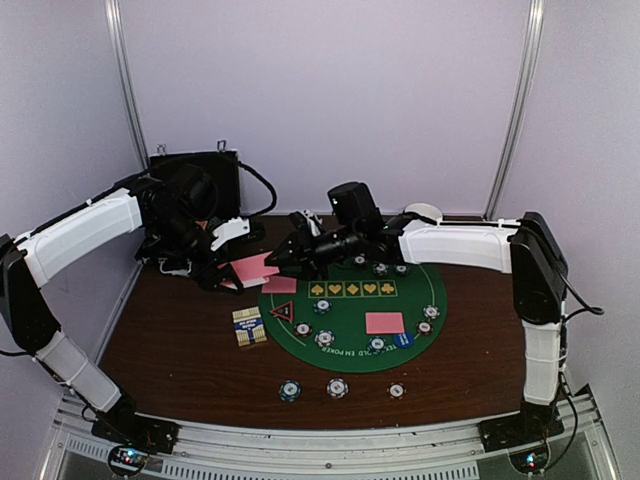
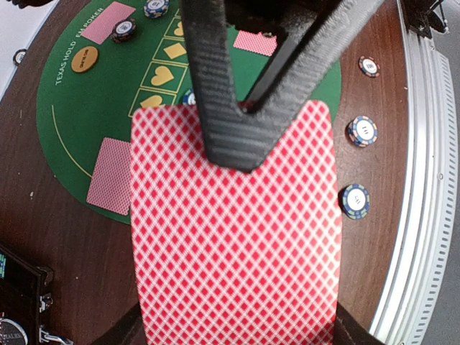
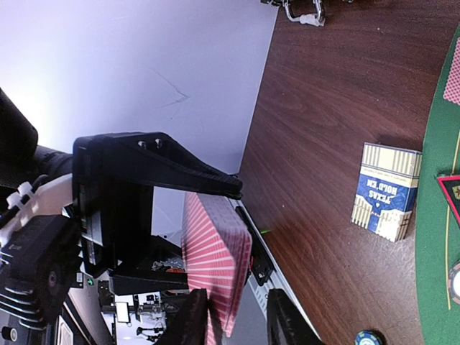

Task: Distribute texas hold em gaming equipment

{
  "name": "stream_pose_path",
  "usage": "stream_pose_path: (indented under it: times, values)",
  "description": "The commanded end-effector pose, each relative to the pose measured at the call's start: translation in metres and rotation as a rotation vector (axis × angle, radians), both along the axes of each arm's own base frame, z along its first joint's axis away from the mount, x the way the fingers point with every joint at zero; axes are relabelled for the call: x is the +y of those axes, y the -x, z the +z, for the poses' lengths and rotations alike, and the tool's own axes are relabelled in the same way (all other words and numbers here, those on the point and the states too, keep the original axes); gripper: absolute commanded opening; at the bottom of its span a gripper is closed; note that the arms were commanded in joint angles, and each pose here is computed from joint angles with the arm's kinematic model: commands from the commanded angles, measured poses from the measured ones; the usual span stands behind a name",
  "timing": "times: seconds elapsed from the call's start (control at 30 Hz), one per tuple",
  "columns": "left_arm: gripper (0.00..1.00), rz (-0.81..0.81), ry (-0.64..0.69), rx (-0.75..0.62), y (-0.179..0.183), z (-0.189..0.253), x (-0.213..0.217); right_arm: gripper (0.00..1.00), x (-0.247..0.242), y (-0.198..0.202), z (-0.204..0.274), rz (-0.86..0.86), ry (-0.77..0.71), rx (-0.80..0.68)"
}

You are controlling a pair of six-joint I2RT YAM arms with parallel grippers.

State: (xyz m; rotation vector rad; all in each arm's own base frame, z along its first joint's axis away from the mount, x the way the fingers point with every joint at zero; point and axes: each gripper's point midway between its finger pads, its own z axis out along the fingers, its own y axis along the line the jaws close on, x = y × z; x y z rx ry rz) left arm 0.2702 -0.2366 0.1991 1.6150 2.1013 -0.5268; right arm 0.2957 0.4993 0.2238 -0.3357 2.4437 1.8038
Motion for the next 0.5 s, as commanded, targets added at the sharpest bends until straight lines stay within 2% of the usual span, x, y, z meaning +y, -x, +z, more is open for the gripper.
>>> stream_pose_path:
  times: [0.0, 0.13, 0.3, 0.47]
  values:
    - [0.07, -0.011, 0.045, -0.044, -0.005, 0.018, -0.005, 0.28, -0.01, 0.004, 0.029, -0.003, -0.03, -0.03]
    - [0.07, -0.01, 0.041, -0.045, -0.005, 0.017, -0.005, 0.23, -0.012, 0.008, 0.043, -0.001, -0.06, -0.031]
    - [0.07, -0.011, 0.04, -0.049, -0.005, 0.017, -0.005, 0.21, -0.01, 0.013, 0.044, 0.016, -0.079, -0.011]
    - [0.07, -0.011, 0.04, -0.049, -0.005, 0.017, -0.005, 0.28, -0.001, 0.023, 0.038, 0.052, -0.092, 0.01]
